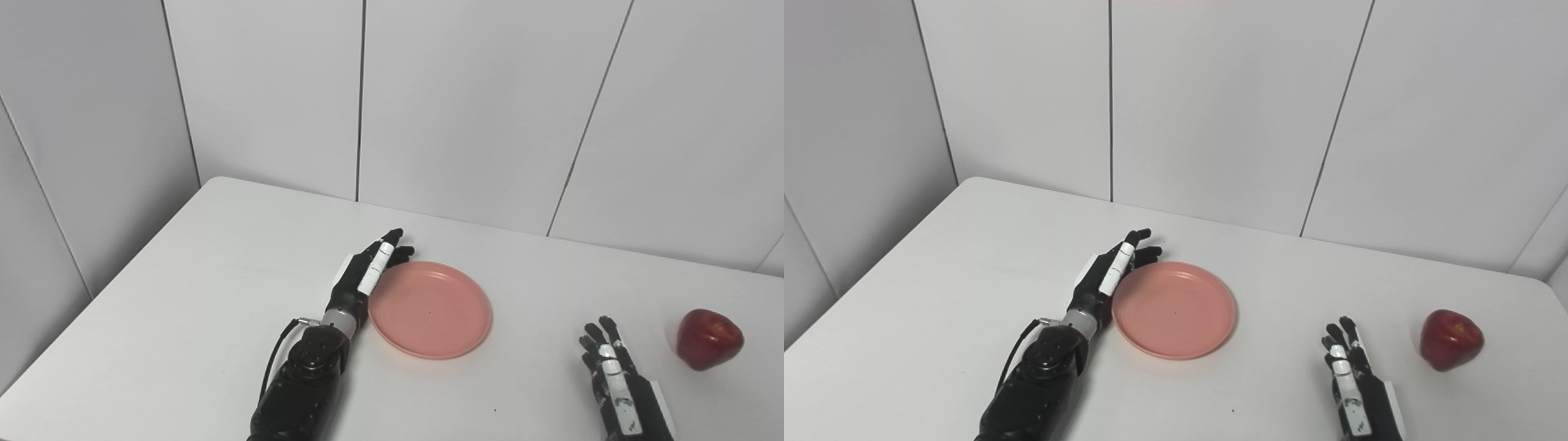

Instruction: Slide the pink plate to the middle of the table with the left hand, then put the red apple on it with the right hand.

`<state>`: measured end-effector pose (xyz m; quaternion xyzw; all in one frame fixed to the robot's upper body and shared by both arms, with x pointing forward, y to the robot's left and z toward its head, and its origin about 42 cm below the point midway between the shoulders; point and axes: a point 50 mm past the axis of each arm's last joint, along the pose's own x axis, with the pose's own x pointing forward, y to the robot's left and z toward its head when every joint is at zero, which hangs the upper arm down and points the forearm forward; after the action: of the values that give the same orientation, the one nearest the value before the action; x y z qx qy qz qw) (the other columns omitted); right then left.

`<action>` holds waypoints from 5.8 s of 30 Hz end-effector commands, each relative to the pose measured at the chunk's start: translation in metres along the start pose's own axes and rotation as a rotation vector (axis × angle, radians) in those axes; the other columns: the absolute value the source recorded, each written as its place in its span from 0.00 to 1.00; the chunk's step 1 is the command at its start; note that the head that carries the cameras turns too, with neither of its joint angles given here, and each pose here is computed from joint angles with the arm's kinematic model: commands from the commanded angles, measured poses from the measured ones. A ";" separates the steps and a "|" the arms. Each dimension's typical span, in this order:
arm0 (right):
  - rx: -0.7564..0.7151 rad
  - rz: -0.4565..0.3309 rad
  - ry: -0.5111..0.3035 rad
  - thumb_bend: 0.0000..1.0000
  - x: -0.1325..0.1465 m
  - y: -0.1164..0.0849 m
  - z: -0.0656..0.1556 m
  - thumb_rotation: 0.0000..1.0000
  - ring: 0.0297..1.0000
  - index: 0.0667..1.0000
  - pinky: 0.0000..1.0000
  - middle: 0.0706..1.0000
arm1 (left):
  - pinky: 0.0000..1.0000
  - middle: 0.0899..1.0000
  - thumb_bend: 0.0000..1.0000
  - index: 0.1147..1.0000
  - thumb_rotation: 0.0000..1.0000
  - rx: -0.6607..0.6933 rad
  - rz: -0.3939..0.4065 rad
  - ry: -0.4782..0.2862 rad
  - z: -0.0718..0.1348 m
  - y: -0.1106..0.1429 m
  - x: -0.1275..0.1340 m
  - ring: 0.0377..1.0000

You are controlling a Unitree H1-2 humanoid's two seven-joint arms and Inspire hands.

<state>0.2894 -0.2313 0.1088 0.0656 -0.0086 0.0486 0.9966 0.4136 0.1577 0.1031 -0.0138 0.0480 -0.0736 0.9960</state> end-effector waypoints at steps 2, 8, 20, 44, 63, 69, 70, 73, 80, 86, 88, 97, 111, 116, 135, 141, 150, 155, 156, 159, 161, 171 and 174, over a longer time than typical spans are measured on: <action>0.028 0.001 0.018 0.78 -0.005 0.008 -0.010 0.77 0.95 0.97 1.00 0.94 | 0.82 0.75 0.79 0.82 0.91 -0.018 -0.063 0.141 -0.026 -0.026 -0.011 0.81; 0.034 0.003 0.013 0.78 -0.004 0.010 -0.010 0.76 0.95 0.96 1.00 0.94 | 0.79 0.75 0.80 0.81 0.91 -0.025 -0.075 0.147 -0.026 -0.031 -0.011 0.80; 0.033 0.013 0.013 0.77 -0.004 0.013 -0.009 0.75 0.95 0.96 1.00 0.94 | 0.81 0.74 0.81 0.81 0.90 -0.043 -0.097 0.150 -0.025 -0.039 -0.014 0.81; 0.035 0.016 0.012 0.75 -0.004 0.015 -0.008 0.74 0.95 0.96 1.00 0.94 | 0.86 0.74 0.82 0.82 0.90 -0.063 -0.097 0.126 0.003 -0.042 0.003 0.81; 0.033 0.015 0.015 0.76 -0.004 0.016 -0.009 0.74 0.94 0.96 1.00 0.94 | 0.86 0.74 0.84 0.82 0.85 -0.069 -0.114 0.161 -0.008 -0.051 0.000 0.82; 0.029 0.021 0.012 0.75 -0.004 0.017 -0.009 0.74 0.95 0.96 1.00 0.94 | 0.85 0.74 0.82 0.82 0.87 -0.040 -0.120 0.169 -0.012 -0.050 -0.002 0.82; 0.033 0.019 0.013 0.75 -0.004 0.017 -0.009 0.74 0.95 0.96 1.00 0.94 | 0.85 0.74 0.82 0.82 0.87 -0.031 -0.121 0.171 -0.012 -0.050 -0.002 0.82; 0.032 0.018 0.015 0.75 -0.004 0.018 -0.009 0.74 0.95 0.96 1.00 0.94 | 0.83 0.73 0.82 0.83 0.89 -0.005 -0.125 0.176 -0.014 -0.049 -0.003 0.81; 0.033 0.002 0.010 0.75 -0.002 0.022 -0.009 0.73 0.94 0.95 1.00 0.93 | 0.81 0.72 0.81 0.82 0.88 0.004 -0.127 0.182 -0.018 -0.045 -0.003 0.81; -0.008 -0.036 -0.036 0.74 0.002 0.027 0.003 0.75 0.94 0.95 1.00 0.94 | 0.82 0.74 0.83 0.83 0.89 -0.011 -0.129 0.189 -0.019 -0.035 -0.001 0.81; -0.046 -0.049 -0.061 0.76 0.002 0.028 0.009 0.76 0.93 0.94 1.00 0.93 | 0.82 0.75 0.83 0.84 0.90 -0.024 -0.125 0.194 -0.018 -0.031 0.000 0.81; -0.164 -0.079 -0.196 0.80 0.003 0.029 0.043 0.79 0.95 0.94 1.00 0.94 | 0.80 0.76 0.81 0.86 0.96 -0.044 -0.084 0.149 -0.014 0.001 0.004 0.82; -0.420 -0.174 -0.318 0.77 0.019 0.002 0.062 0.82 0.90 0.94 0.90 0.93 | 0.83 0.87 0.82 0.86 0.96 -0.040 -0.086 0.083 -0.021 0.013 0.009 0.87; -0.471 -0.181 -0.345 0.75 0.026 -0.008 0.070 0.84 0.91 0.94 0.92 0.93 | 0.87 0.91 0.83 0.86 0.93 -0.059 -0.085 0.074 -0.024 0.013 0.009 0.88; -0.652 -0.176 -0.399 0.79 0.055 -0.027 0.100 0.82 0.93 0.95 0.93 0.93 | 0.82 0.89 0.82 0.87 0.93 -0.050 -0.085 0.095 -0.031 0.014 0.009 0.88; -0.804 -0.204 -0.415 0.77 0.062 -0.025 0.108 0.83 0.85 0.83 0.81 0.86 | 0.84 0.90 0.80 0.89 0.95 -0.069 -0.096 0.107 -0.030 0.015 0.007 0.89; -1.138 -0.290 -0.429 0.84 0.077 -0.035 0.123 0.88 0.84 0.80 0.87 0.82 | 0.88 0.90 0.76 0.91 0.97 -0.084 -0.102 0.122 -0.030 0.020 0.005 0.91; -1.296 -0.347 -0.449 0.83 0.087 -0.046 0.134 0.88 0.83 0.79 0.90 0.80 | 0.89 0.90 0.73 0.91 0.97 -0.081 -0.104 0.123 -0.030 0.023 0.006 0.91; -1.316 -0.358 -0.446 0.83 0.088 -0.048 0.136 0.88 0.83 0.79 0.90 0.80 | 0.89 0.90 0.73 0.91 0.97 -0.081 -0.104 0.124 -0.030 0.023 0.006 0.91; -1.363 -0.391 -0.437 0.83 0.092 -0.054 0.140 0.88 0.82 0.78 0.87 0.79 | 0.89 0.89 0.73 0.91 0.96 -0.082 -0.103 0.125 -0.029 0.025 0.006 0.90; -1.387 -0.409 -0.433 0.83 0.094 -0.058 0.143 0.87 0.82 0.77 0.86 0.79 | 0.90 0.90 0.72 0.91 0.97 -0.082 -0.106 0.126 -0.029 0.025 0.006 0.91; -1.498 -0.457 -0.411 0.80 0.104 -0.078 0.158 0.81 0.80 0.76 0.86 0.77 | 0.91 0.90 0.72 0.92 0.97 -0.081 -0.114 0.135 -0.029 0.028 0.007 0.92; -1.517 -0.461 -0.398 0.81 0.104 -0.083 0.161 0.80 0.80 0.75 0.86 0.77 | 0.91 0.90 0.72 0.92 0.97 -0.077 -0.115 0.136 -0.029 0.028 0.007 0.92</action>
<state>0.3907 -0.3193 0.2345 -0.6132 -0.1834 -0.1582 0.7519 0.4326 0.1722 0.0994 -0.0541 0.0448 -0.1407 0.9876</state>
